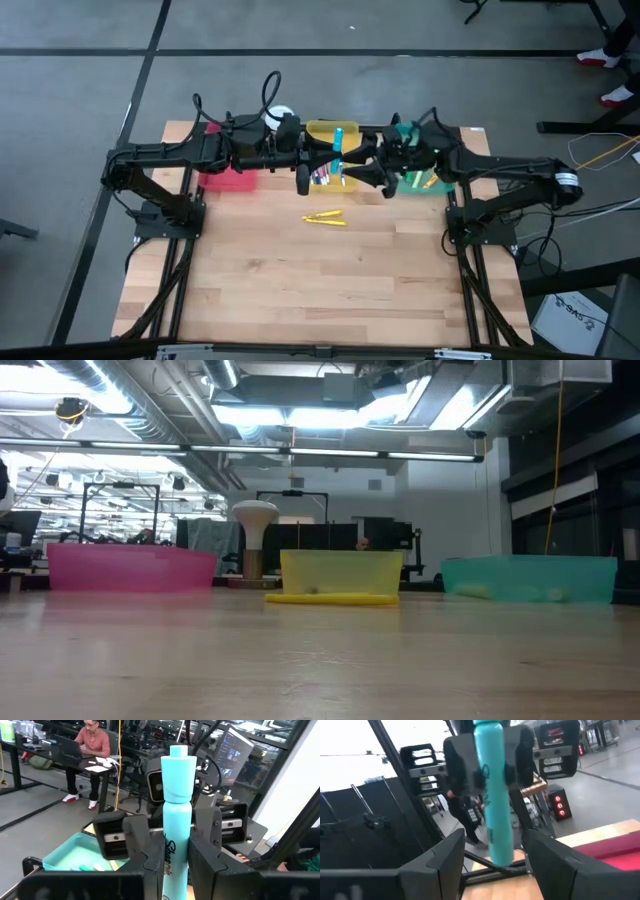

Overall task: Pick & Place Markers
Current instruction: Put the light blue highlighter into the blue bin

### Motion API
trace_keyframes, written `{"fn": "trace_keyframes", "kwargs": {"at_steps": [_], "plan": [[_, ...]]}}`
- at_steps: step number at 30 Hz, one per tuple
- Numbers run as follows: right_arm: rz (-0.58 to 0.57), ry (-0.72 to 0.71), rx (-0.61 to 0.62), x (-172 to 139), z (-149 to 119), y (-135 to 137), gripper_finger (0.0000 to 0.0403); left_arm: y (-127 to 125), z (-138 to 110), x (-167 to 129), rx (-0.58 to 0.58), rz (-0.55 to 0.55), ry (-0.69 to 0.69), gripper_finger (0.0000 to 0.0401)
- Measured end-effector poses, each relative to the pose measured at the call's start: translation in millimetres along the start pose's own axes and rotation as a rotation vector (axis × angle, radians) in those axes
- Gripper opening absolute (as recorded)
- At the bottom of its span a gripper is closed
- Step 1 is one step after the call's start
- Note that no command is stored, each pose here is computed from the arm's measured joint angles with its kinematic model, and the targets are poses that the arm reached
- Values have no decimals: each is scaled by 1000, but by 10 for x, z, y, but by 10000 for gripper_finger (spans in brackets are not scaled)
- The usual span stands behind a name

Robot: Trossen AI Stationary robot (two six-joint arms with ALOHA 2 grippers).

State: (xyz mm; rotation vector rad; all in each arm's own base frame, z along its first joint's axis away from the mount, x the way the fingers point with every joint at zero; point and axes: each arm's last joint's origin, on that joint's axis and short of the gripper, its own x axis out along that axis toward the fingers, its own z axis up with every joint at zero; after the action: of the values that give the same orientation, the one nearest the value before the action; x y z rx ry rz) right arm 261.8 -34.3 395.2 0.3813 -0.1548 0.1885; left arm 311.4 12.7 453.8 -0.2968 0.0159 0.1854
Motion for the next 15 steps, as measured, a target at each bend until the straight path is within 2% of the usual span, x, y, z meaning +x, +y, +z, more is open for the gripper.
{"fn": "trace_keyframes", "kwargs": {"at_steps": [8, 15], "plan": [[29, 35, -38, 194, 107, -2, 205, -5, -2, 0, 0, -18, 6, 53], [36, 51, -31, 290, 81, -24, 205, -5, -2, 0, 0, -17, 6, 54]]}}
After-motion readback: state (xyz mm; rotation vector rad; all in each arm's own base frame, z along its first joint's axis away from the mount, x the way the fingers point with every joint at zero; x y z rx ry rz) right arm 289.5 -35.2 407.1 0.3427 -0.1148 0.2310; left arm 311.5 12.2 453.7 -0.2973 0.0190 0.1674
